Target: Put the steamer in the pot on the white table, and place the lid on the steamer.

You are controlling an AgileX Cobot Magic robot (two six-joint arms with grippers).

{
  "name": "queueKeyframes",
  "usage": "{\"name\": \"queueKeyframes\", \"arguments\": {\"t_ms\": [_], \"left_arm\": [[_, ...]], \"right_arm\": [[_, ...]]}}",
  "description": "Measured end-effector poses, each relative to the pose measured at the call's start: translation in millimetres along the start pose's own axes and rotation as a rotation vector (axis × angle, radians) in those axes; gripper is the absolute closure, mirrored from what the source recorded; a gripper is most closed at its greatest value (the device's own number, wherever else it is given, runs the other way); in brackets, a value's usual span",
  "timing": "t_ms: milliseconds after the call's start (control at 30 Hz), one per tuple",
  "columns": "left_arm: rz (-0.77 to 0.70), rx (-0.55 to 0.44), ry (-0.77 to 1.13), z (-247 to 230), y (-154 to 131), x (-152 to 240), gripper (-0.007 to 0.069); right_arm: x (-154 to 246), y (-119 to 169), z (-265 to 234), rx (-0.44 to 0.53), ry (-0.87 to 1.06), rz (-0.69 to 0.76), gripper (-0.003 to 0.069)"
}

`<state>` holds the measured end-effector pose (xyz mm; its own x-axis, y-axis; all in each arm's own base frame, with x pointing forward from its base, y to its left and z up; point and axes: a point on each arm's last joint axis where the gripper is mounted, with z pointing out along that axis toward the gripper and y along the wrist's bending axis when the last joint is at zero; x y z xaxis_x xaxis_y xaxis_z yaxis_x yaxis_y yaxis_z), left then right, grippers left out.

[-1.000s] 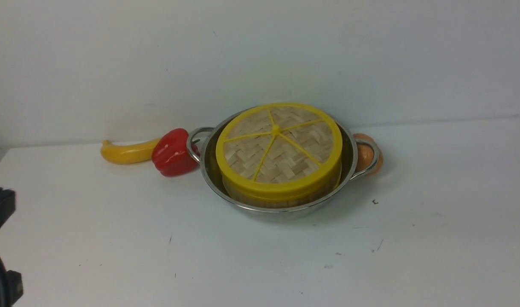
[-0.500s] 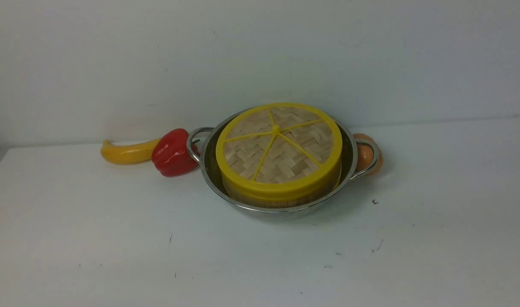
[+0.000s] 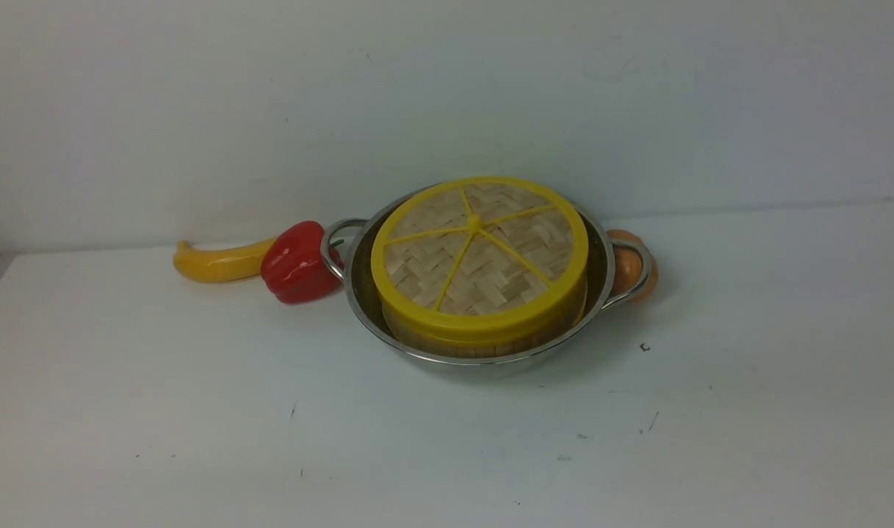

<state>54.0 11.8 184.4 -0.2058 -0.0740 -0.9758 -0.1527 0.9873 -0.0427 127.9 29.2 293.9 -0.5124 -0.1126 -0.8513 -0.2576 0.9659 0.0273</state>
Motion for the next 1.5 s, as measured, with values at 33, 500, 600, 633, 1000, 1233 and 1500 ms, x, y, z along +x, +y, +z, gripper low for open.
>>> {"name": "queueKeyframes", "arguments": {"t_ms": [33,500,600,633,1000,1233,1500], "left_arm": [[0.0,0.0,0.0,0,0,0,0.0532],[0.0,0.0,0.0,0,0,0,0.0521],[0.0,0.0,0.0,0,0,0,0.0513],[0.0,0.0,0.0,0,0,0,0.051],[0.0,0.0,0.0,0,0,0,0.0491],[0.0,0.0,0.0,0,0,0,0.0482],[0.0,0.0,0.0,0,0,0,0.0468]], "right_arm": [[0,0,0,0.0,0.0,0.0,0.055],[21,-7,-45,0.162,-0.231,-0.108,0.0514],[56,-8,-43,0.224,-0.32,-0.094,0.0507],[68,-9,-39,0.237,-0.337,-0.09,0.0504],[128,-12,-11,0.277,-0.399,0.008,0.0475],[128,-12,-11,0.274,-0.397,0.017,0.046],[128,-12,-11,0.273,-0.398,0.021,0.0436]]}}
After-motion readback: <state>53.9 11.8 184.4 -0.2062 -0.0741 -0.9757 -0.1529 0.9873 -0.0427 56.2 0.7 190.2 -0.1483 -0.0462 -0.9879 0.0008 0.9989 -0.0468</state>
